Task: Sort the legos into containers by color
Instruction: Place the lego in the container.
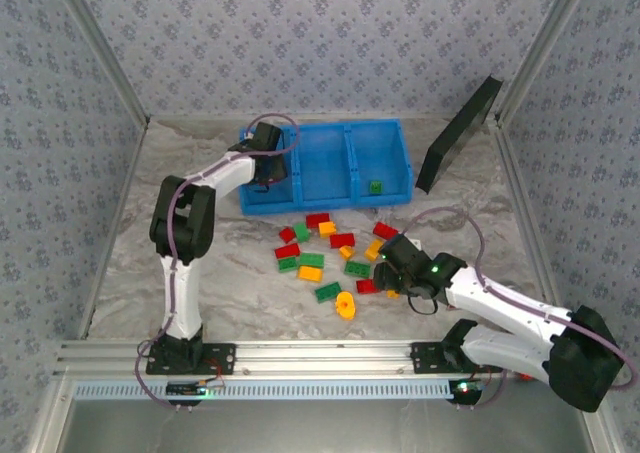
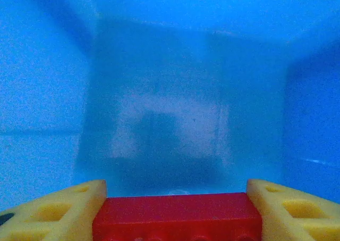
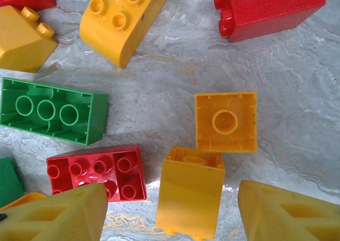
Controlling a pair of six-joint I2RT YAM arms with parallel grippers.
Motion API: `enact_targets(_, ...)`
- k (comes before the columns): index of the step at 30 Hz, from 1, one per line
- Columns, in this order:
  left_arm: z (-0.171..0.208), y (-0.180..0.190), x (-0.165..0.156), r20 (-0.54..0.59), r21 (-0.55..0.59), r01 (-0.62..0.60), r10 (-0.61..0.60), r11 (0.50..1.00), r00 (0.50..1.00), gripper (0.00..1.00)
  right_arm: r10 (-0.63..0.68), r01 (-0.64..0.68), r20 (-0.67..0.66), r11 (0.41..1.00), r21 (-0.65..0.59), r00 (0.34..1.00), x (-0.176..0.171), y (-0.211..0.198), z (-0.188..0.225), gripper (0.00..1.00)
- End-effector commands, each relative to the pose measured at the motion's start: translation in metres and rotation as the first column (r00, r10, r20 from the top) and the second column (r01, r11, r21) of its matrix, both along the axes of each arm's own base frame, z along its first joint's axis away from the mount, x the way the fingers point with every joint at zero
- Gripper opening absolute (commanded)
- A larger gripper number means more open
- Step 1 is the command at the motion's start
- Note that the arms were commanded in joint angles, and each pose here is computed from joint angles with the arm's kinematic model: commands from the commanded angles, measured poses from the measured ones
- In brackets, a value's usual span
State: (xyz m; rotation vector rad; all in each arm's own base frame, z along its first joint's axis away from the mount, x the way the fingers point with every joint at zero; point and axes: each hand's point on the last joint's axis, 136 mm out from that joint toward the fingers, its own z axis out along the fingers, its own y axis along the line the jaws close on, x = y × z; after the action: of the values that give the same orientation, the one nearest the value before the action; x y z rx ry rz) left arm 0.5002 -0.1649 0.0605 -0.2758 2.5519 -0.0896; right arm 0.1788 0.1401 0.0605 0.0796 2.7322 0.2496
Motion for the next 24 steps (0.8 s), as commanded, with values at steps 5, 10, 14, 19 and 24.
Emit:
enact_targets(5, -0.007, 0.001, 0.003, -0.011, -0.025, -0.027, 0.027, 0.999, 1.000, 0.58, 0.001, 0.000, 0.013, 1.000, -0.014, 1.000, 0.007, 0.000, 0.002, 0.68)
enact_targets(10, -0.001, 0.001, 0.006, 0.003, -0.025, -0.026, 0.026, 0.999, 1.000, 0.68, 0.004, -0.004, 0.009, 1.000, -0.014, 1.000, 0.007, 0.002, 0.001, 0.69)
enact_targets(14, 0.005, 0.003, 0.009, 0.016, -0.015, -0.034, 0.035, 0.999, 0.999, 0.75, 0.007, -0.007, 0.007, 1.000, -0.015, 1.000, 0.007, 0.003, 0.001, 0.66)
enact_targets(19, 0.012, 0.003, 0.011, 0.031, -0.013, -0.034, 0.034, 0.999, 0.999, 0.79, 0.014, -0.014, 0.008, 1.000, -0.011, 1.000, 0.007, 0.004, 0.003, 0.61)
enact_targets(24, 0.020, 0.006, 0.011, 0.047, -0.013, -0.042, 0.042, 0.999, 0.998, 0.59, 0.009, -0.009, 0.011, 1.000, -0.013, 1.000, 0.008, 0.004, 0.003, 0.62)
